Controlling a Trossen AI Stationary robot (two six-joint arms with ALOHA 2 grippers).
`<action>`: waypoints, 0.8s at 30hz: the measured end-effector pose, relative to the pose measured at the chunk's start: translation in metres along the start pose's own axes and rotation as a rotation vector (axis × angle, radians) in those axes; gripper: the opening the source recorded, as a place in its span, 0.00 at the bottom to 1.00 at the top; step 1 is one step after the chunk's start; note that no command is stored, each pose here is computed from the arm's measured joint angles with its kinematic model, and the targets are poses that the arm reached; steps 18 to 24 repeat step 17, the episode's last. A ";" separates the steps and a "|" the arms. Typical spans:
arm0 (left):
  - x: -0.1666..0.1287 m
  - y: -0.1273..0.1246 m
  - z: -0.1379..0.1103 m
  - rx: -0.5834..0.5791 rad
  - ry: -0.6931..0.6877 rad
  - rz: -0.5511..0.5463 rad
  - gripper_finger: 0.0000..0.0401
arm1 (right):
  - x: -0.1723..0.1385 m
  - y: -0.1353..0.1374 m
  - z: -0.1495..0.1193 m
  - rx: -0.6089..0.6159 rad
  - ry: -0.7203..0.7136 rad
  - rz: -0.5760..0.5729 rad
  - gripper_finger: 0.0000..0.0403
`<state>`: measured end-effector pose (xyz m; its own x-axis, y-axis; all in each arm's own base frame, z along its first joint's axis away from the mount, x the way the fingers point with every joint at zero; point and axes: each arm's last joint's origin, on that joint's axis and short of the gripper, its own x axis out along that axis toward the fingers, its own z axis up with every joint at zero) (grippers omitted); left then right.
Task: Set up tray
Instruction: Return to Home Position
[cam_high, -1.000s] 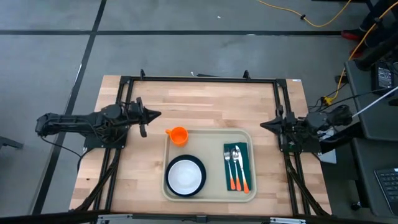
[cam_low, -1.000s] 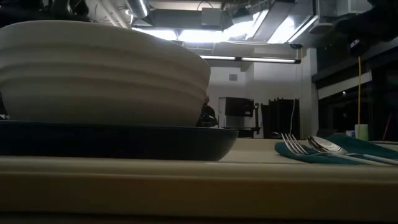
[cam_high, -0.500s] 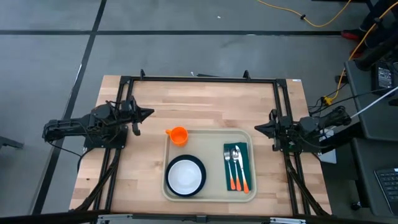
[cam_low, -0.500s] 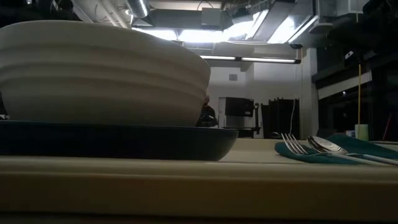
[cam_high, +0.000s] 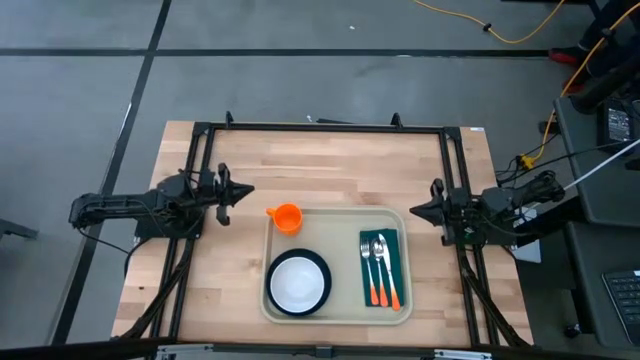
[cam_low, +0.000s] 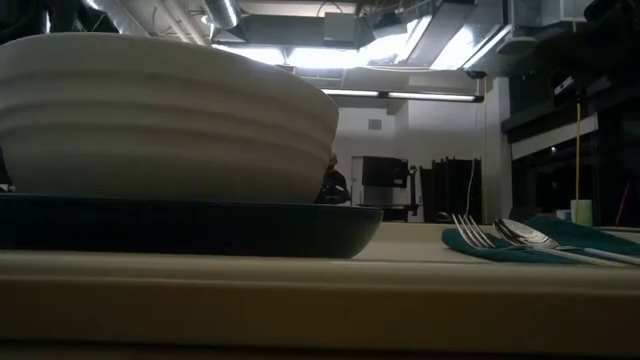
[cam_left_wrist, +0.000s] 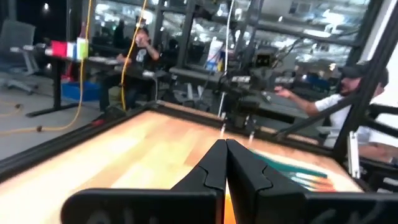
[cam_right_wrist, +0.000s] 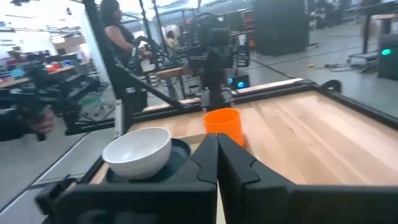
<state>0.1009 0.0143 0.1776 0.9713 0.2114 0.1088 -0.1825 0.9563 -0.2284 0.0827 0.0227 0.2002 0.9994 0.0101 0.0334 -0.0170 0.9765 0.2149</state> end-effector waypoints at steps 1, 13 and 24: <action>0.000 0.000 -0.001 0.000 0.014 0.008 0.00 | 0.000 0.000 0.000 0.001 0.002 0.010 0.00; 0.000 0.003 -0.005 -0.037 0.043 0.063 0.00 | -0.001 -0.003 -0.014 0.025 0.144 -0.028 0.00; 0.000 0.002 -0.005 -0.098 0.039 0.058 0.00 | 0.003 0.000 -0.015 0.033 0.065 0.038 0.00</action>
